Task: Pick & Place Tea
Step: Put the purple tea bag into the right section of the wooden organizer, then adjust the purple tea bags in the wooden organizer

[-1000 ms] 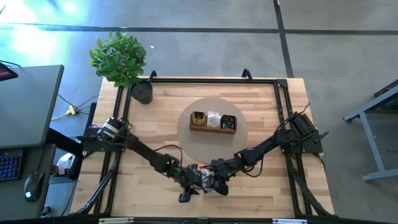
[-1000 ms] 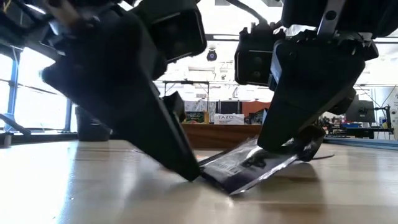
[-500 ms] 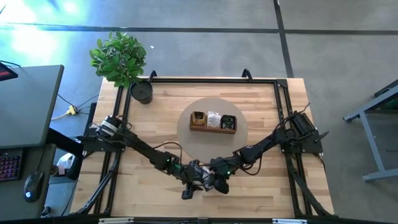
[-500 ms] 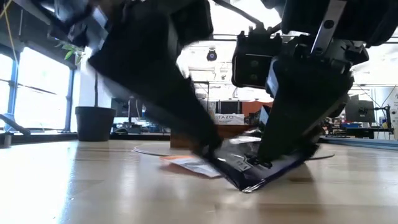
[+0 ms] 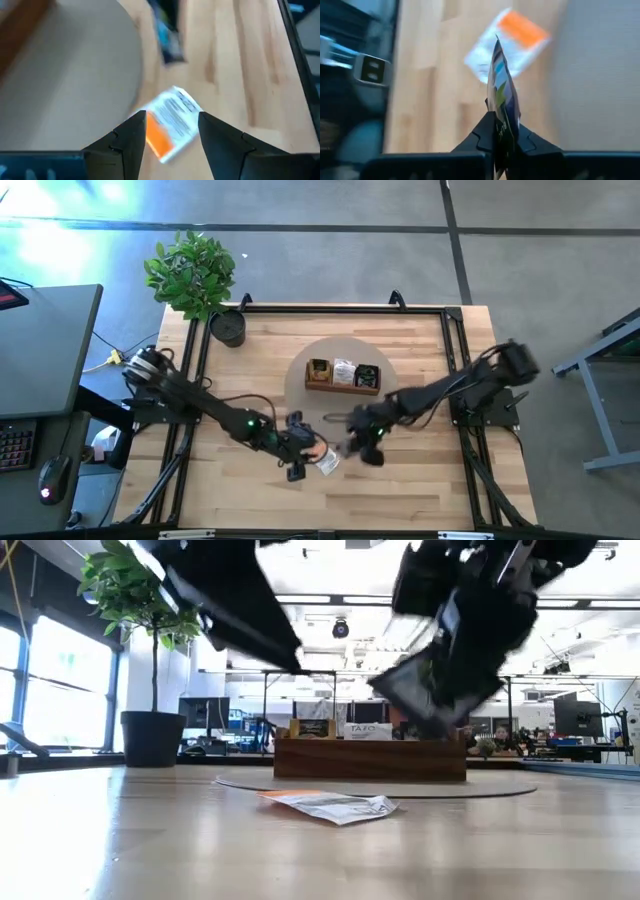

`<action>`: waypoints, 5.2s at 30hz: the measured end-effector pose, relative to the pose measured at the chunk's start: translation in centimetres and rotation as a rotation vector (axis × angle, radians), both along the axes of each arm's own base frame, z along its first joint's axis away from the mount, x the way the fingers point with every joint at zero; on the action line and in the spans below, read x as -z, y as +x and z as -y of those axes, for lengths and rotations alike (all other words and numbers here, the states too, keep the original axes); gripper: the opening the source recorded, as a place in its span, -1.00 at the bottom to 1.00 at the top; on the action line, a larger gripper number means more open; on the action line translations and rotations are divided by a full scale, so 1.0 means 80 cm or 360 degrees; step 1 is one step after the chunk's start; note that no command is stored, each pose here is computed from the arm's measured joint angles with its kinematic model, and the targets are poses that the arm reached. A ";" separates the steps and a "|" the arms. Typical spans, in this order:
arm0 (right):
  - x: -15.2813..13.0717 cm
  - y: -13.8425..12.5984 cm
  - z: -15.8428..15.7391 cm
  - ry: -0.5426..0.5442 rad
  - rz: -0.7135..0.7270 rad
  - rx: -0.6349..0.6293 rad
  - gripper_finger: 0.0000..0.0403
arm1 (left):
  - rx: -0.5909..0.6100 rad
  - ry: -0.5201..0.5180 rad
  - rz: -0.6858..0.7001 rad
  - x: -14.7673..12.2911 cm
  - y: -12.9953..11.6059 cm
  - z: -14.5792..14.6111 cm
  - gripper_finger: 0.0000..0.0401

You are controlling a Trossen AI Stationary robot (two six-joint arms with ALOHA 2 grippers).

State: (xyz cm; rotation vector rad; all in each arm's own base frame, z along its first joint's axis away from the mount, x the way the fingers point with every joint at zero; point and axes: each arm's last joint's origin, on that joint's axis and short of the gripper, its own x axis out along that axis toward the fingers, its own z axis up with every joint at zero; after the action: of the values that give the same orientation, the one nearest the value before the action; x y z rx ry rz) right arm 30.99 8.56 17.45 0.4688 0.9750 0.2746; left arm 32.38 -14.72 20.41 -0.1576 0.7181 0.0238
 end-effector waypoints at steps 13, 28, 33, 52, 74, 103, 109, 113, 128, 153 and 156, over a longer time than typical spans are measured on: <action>-0.084 -0.081 0.147 -0.1359 -0.0111 0.0296 -0.97 | -0.0192 0.0114 0.0045 -0.023 0.003 -0.045 -0.11; -0.060 -0.077 0.180 -0.1690 -0.0404 -0.0021 -0.96 | -0.0230 0.0051 0.0000 -0.022 0.013 -0.078 -0.11; -0.083 -0.069 0.177 -0.1510 -0.0289 -0.0051 -0.93 | -0.0227 0.0061 -0.0020 -0.020 0.012 -0.078 -0.11; -0.080 -0.063 0.156 -0.1346 -0.0298 -0.0252 -0.97 | -0.0233 0.0063 -0.0069 -0.018 0.009 -0.078 -0.11; -0.023 -0.035 0.162 -0.1431 -0.0560 -0.0415 -0.68 | -0.0230 0.0071 -0.0075 -0.017 0.009 -0.078 -0.11; -0.076 -0.010 0.149 -0.1447 -0.0382 -0.0246 -0.61 | -0.0205 0.0043 -0.0079 -0.017 0.009 -0.077 -0.11; -0.065 -0.013 0.173 -0.1383 -0.0367 -0.0223 -0.83 | -0.0171 0.0010 -0.0089 -0.017 0.009 -0.076 -0.11; -0.067 -0.012 0.194 -0.1319 -0.0305 -0.0157 -0.88 | -0.0166 0.0015 -0.0089 -0.017 0.009 -0.076 -0.11; -0.066 -0.020 0.219 -0.1134 -0.0264 -0.0164 -0.47 | -0.0148 0.0037 -0.0094 -0.017 0.009 -0.076 -0.11; -0.047 -0.026 0.241 -0.0817 -0.0382 -0.0036 -0.76 | -0.0158 0.0043 -0.0080 -0.017 0.009 -0.077 -0.11; -0.051 -0.030 0.240 -0.0814 -0.0386 -0.0032 -0.90 | -0.0159 0.0046 -0.0080 -0.017 0.009 -0.077 -0.11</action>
State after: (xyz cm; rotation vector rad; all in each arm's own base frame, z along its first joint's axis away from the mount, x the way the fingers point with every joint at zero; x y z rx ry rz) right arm 28.60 -10.63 21.56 0.0227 1.2392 -0.0212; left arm 33.14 -8.57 21.81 -0.1654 0.7590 0.1341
